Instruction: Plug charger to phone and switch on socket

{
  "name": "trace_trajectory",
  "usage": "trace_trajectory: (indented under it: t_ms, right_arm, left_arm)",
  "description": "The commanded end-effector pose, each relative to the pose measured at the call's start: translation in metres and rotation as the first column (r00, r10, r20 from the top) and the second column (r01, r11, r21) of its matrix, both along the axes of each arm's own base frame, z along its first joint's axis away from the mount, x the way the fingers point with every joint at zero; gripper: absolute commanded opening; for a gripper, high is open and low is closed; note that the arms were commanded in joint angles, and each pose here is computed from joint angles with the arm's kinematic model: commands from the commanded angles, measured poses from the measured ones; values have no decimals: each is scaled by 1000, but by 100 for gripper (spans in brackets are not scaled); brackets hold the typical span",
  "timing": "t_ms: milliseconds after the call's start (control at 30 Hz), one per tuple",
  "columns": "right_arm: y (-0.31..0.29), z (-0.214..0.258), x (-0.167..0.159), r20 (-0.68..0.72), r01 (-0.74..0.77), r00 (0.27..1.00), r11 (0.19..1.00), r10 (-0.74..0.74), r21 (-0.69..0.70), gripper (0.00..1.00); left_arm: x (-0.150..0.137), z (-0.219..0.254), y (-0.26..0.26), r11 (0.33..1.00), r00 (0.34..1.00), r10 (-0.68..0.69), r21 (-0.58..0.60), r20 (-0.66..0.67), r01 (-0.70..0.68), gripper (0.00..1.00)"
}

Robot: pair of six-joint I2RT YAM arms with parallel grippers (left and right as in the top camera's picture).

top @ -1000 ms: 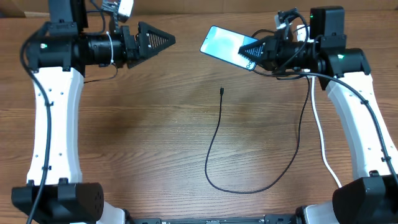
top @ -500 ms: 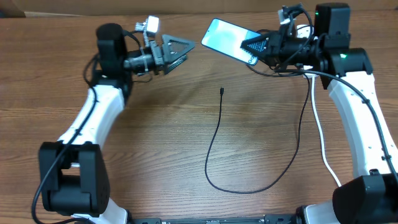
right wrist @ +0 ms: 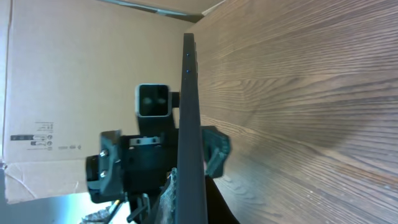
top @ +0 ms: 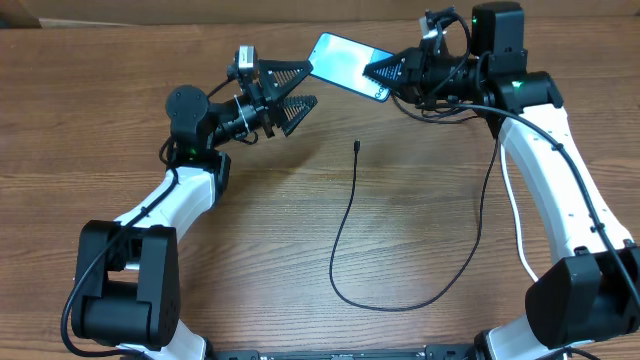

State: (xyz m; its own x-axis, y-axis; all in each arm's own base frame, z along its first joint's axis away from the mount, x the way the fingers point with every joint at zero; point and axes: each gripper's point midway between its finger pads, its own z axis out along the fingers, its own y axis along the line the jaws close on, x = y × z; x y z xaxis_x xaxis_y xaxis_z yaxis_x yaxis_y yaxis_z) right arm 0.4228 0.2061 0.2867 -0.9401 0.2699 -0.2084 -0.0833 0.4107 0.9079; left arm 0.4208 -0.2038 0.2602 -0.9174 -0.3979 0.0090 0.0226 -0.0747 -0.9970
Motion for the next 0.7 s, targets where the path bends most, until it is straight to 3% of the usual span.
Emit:
trace_trajectory:
  t_ms: [0,333,667]
  right_arm:
    - [12,20,-7,24,-29,999,999,28,30,4]
    - [48,10,-11,-27,24,999,1000,-25,-16,4]
    - [64,4,-11,-71,89,993,995,-92,-42,4]
  left_arm:
    - [4,7,4,998,997,44,-44,-57,-47,100]
    - [11,23,-1,986,992,112,-114,-59,-118,98]
    - [12,24,-2,986,992,116,-116,-56,-122,85]
